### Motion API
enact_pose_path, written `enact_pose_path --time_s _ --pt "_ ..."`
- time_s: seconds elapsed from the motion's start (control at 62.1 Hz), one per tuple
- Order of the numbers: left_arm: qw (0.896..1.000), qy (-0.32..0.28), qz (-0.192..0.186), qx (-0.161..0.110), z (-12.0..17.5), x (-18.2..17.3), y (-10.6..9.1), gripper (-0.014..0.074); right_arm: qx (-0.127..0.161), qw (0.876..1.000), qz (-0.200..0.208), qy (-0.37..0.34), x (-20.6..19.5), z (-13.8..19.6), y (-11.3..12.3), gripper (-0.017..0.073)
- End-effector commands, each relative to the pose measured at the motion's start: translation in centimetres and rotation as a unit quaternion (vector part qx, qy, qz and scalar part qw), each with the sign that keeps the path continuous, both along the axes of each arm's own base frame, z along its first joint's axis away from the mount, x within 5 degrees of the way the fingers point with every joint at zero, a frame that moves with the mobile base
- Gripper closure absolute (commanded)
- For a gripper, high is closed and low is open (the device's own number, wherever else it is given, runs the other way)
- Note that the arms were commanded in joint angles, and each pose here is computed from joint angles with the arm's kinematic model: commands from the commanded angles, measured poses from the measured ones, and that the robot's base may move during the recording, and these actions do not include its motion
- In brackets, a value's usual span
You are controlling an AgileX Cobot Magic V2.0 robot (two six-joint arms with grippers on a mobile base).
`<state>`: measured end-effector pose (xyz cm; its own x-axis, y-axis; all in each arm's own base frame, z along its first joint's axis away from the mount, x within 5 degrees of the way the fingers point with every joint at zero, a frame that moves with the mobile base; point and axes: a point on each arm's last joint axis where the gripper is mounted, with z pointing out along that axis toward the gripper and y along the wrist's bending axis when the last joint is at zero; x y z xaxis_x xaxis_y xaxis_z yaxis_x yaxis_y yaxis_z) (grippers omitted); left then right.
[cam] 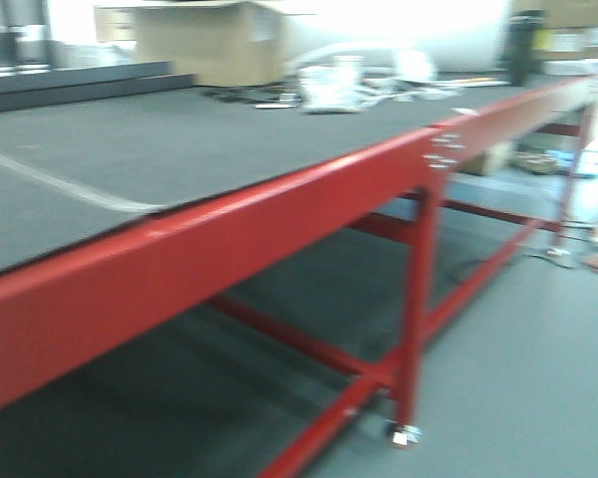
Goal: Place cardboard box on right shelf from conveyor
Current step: 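Drive past the red workbench toward the steel shelf with blue bins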
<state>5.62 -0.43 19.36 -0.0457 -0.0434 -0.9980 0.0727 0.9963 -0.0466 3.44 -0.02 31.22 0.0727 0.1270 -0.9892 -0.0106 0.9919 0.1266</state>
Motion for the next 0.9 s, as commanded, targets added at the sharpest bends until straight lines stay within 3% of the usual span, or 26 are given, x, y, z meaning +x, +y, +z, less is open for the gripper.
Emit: enact_pose_path --time_s 0.0,0.886 --pt "0.999 -0.041 0.002 -0.005 0.47 -0.01 0.03 0.071 -0.008 0.998 -0.004 -0.065 -0.29 1.84 -0.03 0.0505" --pt "0.999 -0.041 0.002 -0.005 0.47 -0.01 0.03 0.071 -0.008 0.998 -0.004 -0.065 -0.29 1.84 -0.03 0.0505"
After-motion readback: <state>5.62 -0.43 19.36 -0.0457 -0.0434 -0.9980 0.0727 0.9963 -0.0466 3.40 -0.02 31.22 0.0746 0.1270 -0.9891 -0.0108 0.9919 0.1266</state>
